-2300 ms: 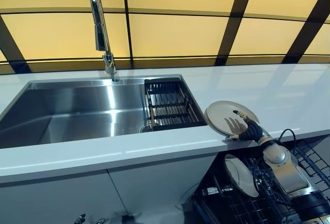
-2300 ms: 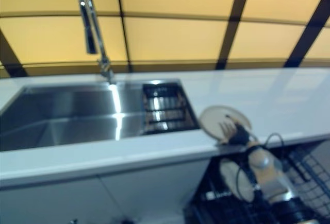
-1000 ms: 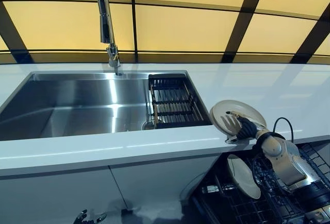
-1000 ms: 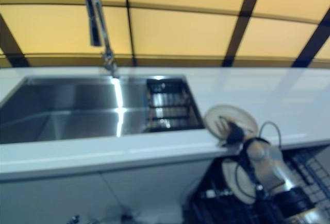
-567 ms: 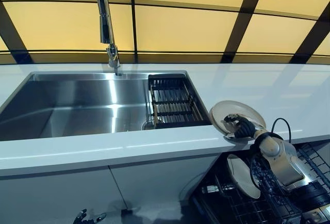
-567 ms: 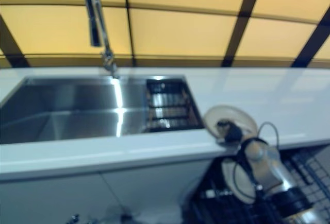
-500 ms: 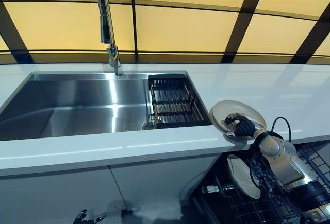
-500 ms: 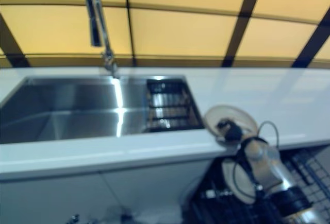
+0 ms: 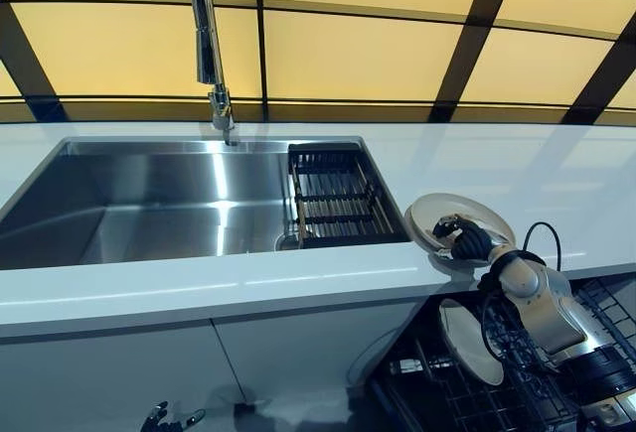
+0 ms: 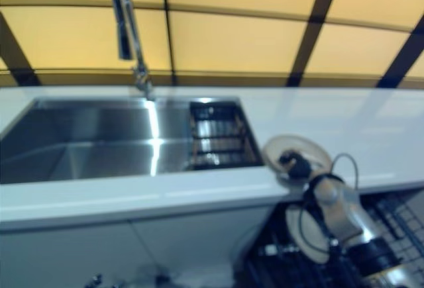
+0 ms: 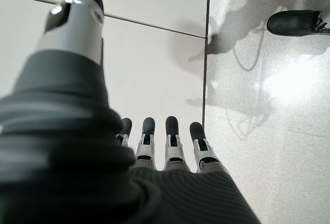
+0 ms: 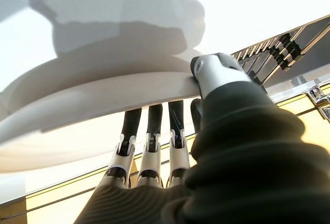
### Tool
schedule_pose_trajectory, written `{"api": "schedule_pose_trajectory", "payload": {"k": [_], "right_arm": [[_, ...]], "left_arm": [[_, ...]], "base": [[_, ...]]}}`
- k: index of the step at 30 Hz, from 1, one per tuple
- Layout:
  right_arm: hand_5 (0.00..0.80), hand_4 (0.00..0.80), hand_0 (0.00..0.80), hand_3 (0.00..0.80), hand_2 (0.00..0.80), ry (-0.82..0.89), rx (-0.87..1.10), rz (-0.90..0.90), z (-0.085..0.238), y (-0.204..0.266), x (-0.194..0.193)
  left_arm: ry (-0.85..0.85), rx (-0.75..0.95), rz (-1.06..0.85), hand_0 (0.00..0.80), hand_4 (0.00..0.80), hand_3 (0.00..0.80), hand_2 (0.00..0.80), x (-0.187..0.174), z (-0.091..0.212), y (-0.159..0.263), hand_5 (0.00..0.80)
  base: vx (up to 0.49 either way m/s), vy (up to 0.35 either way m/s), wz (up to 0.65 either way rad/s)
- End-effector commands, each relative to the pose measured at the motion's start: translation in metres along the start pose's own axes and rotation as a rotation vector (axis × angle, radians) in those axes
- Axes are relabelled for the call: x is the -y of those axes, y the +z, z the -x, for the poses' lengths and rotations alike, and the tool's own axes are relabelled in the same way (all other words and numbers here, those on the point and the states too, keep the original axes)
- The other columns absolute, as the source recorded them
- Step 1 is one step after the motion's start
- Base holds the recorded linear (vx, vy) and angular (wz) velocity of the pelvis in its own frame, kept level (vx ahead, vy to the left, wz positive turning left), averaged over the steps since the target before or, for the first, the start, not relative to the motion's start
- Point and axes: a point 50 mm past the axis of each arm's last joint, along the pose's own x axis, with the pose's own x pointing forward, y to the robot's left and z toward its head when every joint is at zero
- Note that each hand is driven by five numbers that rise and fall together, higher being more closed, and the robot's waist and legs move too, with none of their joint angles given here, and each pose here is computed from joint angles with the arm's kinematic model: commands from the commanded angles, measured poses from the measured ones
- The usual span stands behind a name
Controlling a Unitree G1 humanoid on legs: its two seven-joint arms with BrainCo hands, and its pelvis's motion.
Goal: Take plates into dishwasher
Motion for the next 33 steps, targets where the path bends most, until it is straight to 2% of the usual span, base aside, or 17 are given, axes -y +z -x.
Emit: {"api": "schedule_pose_trajectory", "payload": {"k": [1,4,13,29,31,33], "right_arm": [[0.398,0.398,0.398,0.398,0.398,-0.020,0.030,0.023,-0.004,0.007,0.013],[0.427,0.427,0.427,0.427,0.427,-0.031,0.033,0.018,-0.003,0.007,0.015],[0.599,0.599,0.599,0.599,0.599,-0.087,0.035,0.050,0.002,0.006,0.026],[0.678,0.678,0.678,0.678,0.678,-0.194,0.058,0.070,0.007,0.009,0.049],[0.791,0.791,0.791,0.791,0.791,-0.208,0.061,0.064,0.008,0.009,0.051],[0.800,0.800,0.800,0.800,0.800,-0.224,0.069,0.051,0.009,0.011,0.055]], "left_arm": [[0.006,0.100,-0.038,0.000,0.000,0.000,0.000,0.001,-0.010,0.032,0.000],[0.007,0.101,-0.037,0.000,0.000,0.000,0.000,0.000,-0.010,0.032,0.000],[0.015,0.102,-0.032,0.000,0.000,0.000,0.000,-0.002,-0.010,0.031,0.000],[0.016,0.098,-0.030,0.000,0.000,0.000,0.000,-0.003,-0.009,0.028,0.000],[0.017,0.096,-0.030,0.000,0.000,0.000,0.000,-0.003,-0.009,0.028,0.000],[0.016,0.094,-0.031,0.000,0.000,0.000,0.000,-0.003,-0.009,0.028,0.000]], "base": [[0.000,0.000,0.00],[0.000,0.000,0.00],[0.000,0.000,0.00],[0.000,0.000,0.00],[0.000,0.000,0.00],[0.000,0.000,0.00]]}}
